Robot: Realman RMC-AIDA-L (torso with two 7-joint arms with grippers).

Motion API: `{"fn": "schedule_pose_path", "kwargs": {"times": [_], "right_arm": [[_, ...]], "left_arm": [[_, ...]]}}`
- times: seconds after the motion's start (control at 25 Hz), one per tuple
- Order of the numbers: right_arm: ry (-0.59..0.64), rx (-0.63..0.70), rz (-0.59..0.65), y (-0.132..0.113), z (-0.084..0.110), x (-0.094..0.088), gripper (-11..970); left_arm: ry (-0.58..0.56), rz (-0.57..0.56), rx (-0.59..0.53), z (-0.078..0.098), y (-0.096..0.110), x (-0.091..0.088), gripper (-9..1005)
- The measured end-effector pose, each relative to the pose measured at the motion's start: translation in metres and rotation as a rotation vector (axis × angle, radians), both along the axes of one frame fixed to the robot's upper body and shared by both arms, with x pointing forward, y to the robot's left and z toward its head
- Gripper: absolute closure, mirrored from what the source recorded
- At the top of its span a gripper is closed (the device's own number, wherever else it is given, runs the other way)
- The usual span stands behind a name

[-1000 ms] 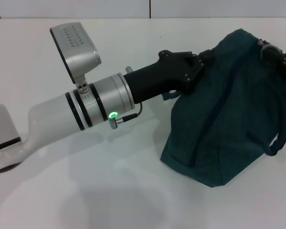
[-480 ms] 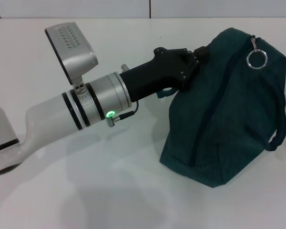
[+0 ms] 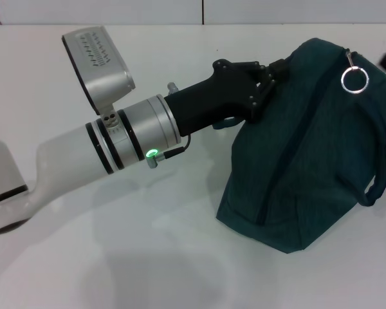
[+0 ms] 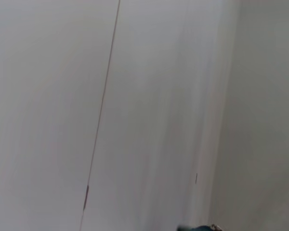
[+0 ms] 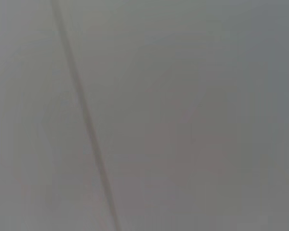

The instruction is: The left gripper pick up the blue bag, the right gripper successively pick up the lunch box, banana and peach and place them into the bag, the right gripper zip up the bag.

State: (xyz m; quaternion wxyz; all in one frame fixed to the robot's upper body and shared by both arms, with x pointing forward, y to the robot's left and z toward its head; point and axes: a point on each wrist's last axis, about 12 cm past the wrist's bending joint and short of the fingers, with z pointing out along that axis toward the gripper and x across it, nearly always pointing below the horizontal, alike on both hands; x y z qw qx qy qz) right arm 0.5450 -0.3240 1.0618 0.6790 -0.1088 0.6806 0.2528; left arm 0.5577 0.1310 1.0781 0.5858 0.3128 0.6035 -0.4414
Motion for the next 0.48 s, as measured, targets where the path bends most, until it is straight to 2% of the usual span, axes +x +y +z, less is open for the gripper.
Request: {"fn": "schedule_pose_path", "kwargs": {"times": [0.2,0.32,0.48], "right_arm": [[0.047,-0.083,0.116,0.025,-0.004,0.011,87],[0.045,-0.097,0.181,0.033,-0.004,0.008,88],[0.042,-0.095,0.264,0.039,-0.003,0.0,89]], "left_arm": [[-0.012,-0.007,0.014,0.001,0.004,0.002,992],[-0.035,-0.034,0.023,0.002,0.011,-0.001,991],[-0.06,-0.006,0.028,0.0,0.022,-0.002,991]]}}
